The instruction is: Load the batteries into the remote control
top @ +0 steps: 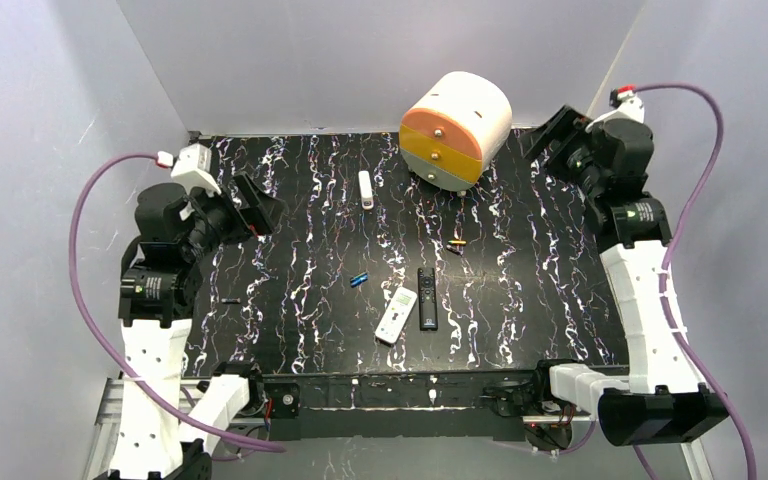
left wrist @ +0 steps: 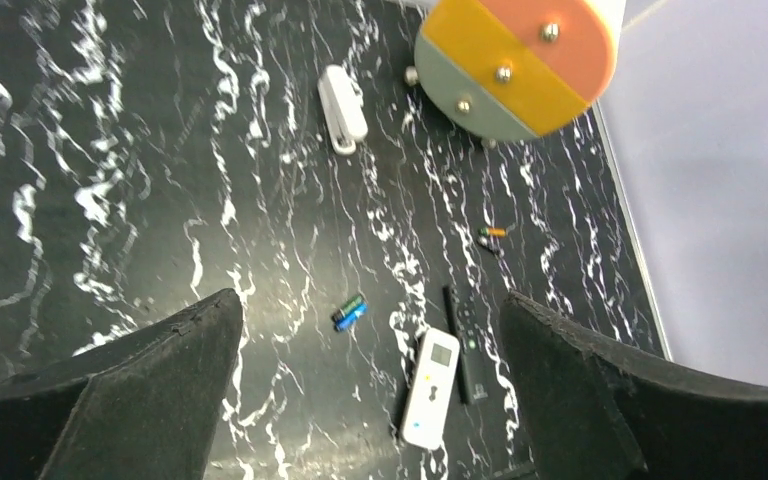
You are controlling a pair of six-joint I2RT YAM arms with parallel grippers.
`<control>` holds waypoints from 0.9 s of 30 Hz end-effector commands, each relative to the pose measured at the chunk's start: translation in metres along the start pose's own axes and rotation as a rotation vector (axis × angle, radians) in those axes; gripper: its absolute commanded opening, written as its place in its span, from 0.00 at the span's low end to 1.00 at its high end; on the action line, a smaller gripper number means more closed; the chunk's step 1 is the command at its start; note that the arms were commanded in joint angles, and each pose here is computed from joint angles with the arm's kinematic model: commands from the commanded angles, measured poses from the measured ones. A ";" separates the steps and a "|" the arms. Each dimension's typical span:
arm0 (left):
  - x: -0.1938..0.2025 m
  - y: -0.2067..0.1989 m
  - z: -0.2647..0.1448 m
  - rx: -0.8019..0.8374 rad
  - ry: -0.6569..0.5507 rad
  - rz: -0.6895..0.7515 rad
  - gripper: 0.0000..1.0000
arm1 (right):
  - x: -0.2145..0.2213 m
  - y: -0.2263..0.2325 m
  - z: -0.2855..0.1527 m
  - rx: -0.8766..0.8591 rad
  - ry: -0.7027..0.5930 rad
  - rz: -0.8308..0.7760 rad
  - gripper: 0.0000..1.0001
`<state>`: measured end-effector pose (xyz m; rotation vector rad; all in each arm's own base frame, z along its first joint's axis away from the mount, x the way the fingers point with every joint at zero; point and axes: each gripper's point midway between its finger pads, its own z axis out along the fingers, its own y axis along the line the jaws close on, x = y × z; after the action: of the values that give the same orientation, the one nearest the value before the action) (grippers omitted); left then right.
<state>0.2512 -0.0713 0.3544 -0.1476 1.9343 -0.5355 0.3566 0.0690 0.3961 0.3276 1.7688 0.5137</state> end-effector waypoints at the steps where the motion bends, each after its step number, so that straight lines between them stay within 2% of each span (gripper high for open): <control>1: 0.042 -0.004 0.009 0.072 0.129 -0.094 0.98 | 0.010 -0.013 -0.015 0.034 -0.045 0.076 0.85; 3: 0.061 0.005 0.017 0.056 0.165 -0.117 0.98 | 0.034 -0.021 -0.010 0.038 0.020 0.070 0.79; 6: 0.087 0.016 0.026 0.041 0.214 -0.157 0.98 | 0.087 -0.026 0.004 0.022 0.247 0.100 0.74; 9: 0.105 0.018 0.031 0.052 0.248 -0.198 0.98 | 0.138 0.000 0.010 -0.083 0.407 0.136 0.71; 15: 0.111 0.022 0.029 0.045 0.231 -0.198 0.99 | 0.210 0.047 0.008 -0.104 0.409 0.048 0.71; 18: 0.116 0.025 0.028 0.039 0.219 -0.205 0.98 | 0.250 0.059 0.002 -0.102 0.466 0.008 0.69; 21: 0.124 0.026 0.029 0.048 0.229 -0.215 0.99 | 0.295 0.050 -0.008 0.020 0.559 -0.021 0.69; 27: 0.143 0.009 0.032 0.173 0.318 -0.206 0.97 | 0.367 0.037 -0.029 0.131 0.696 -0.087 0.71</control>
<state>0.2272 -0.1034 0.2233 -0.2549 2.1583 -0.7975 0.2417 0.2761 0.1402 0.0753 2.4402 0.6211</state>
